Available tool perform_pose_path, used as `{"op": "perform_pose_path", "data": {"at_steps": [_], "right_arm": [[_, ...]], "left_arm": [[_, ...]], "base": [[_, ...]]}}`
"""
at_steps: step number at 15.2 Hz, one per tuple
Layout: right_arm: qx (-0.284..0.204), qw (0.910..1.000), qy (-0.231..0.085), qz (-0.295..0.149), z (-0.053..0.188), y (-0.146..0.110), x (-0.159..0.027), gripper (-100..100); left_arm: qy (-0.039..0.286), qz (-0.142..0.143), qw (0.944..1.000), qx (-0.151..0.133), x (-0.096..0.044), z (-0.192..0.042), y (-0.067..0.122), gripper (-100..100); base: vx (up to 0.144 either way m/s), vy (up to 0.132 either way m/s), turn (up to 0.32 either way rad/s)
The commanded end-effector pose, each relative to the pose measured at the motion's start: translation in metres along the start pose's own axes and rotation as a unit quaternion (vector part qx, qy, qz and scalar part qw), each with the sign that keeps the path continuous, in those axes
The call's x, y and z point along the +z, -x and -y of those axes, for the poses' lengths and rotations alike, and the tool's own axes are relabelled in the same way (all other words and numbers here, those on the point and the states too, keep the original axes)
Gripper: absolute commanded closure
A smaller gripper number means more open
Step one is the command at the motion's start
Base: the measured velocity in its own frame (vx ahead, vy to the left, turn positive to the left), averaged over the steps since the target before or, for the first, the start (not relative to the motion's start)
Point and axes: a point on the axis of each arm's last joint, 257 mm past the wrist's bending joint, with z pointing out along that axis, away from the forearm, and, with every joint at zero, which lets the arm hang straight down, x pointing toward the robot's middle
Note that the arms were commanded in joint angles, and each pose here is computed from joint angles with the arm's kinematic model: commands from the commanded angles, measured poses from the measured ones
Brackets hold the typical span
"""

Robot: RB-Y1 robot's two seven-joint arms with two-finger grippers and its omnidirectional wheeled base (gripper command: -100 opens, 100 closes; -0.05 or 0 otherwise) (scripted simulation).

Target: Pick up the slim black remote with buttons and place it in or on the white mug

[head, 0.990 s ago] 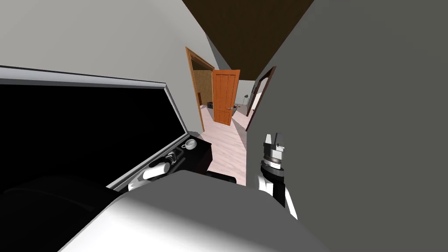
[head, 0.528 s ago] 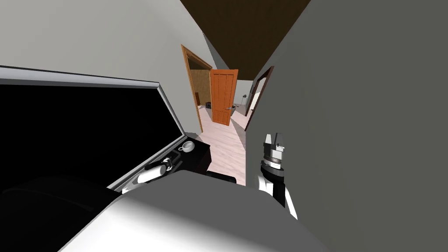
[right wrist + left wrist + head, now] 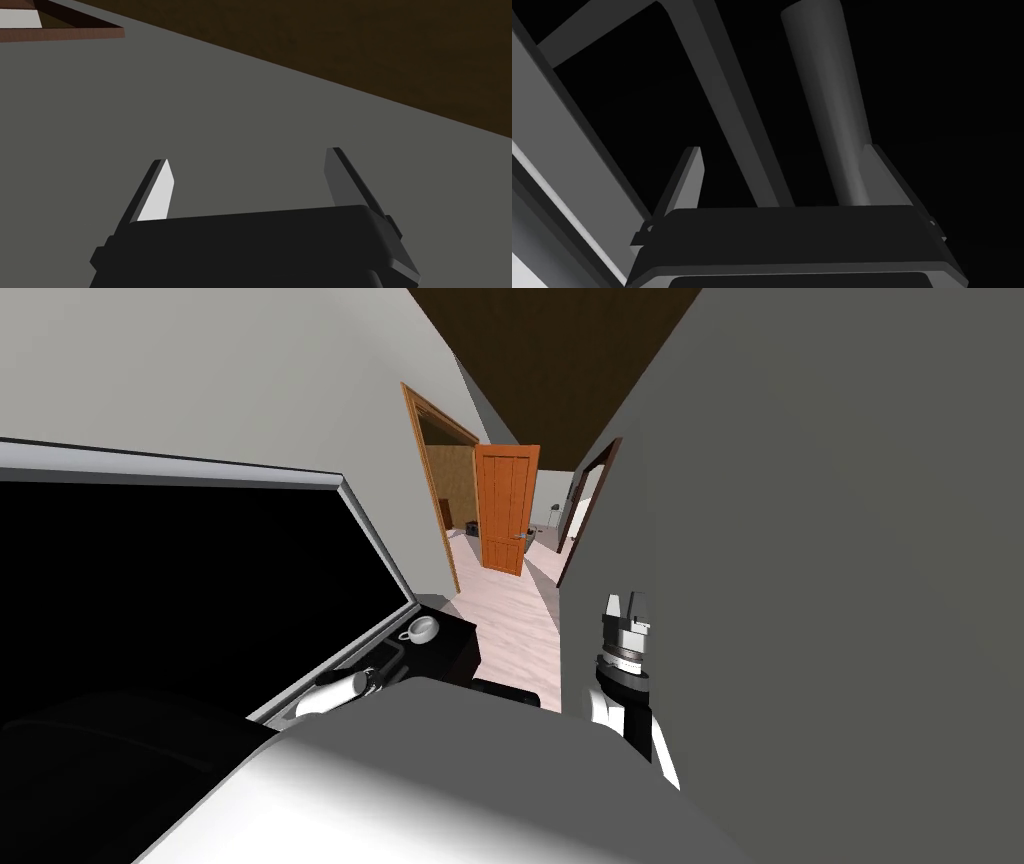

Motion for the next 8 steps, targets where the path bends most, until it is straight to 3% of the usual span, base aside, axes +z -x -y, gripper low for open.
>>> {"op": "perform_pose_path", "data": {"at_steps": [1, 4, 7, 8], "right_arm": [[0.000, 1.0000, 0.000, 0.000, 0.000, 0.000, 0.000, 0], [0.000, 1.0000, 0.000, 0.000, 0.000, 0.000, 0.000, 0], [0.000, 1.0000, 0.000, 0.000, 0.000, 0.000, 0.000, 0], [0.000, 1.0000, 0.000, 0.000, 0.000, 0.000, 0.000, 0]], "left_arm": [[0.027, 0.015, 0.9992, -0.026, 0.002, -0.012, 0.018, -100], [0.051, 0.029, 0.9971, -0.049, 0.003, -0.027, 0.035, -100], [0.088, 0.051, 0.9908, -0.090, 0.002, -0.048, 0.058, -100], [0.089, 0.051, 0.9907, -0.090, 0.001, -0.048, 0.058, -100]], "base": [[0.047, 0.009, -0.038], [0.055, 0.006, -0.049], [0.059, 0.008, -0.047], [0.054, 0.011, -0.039]]}}
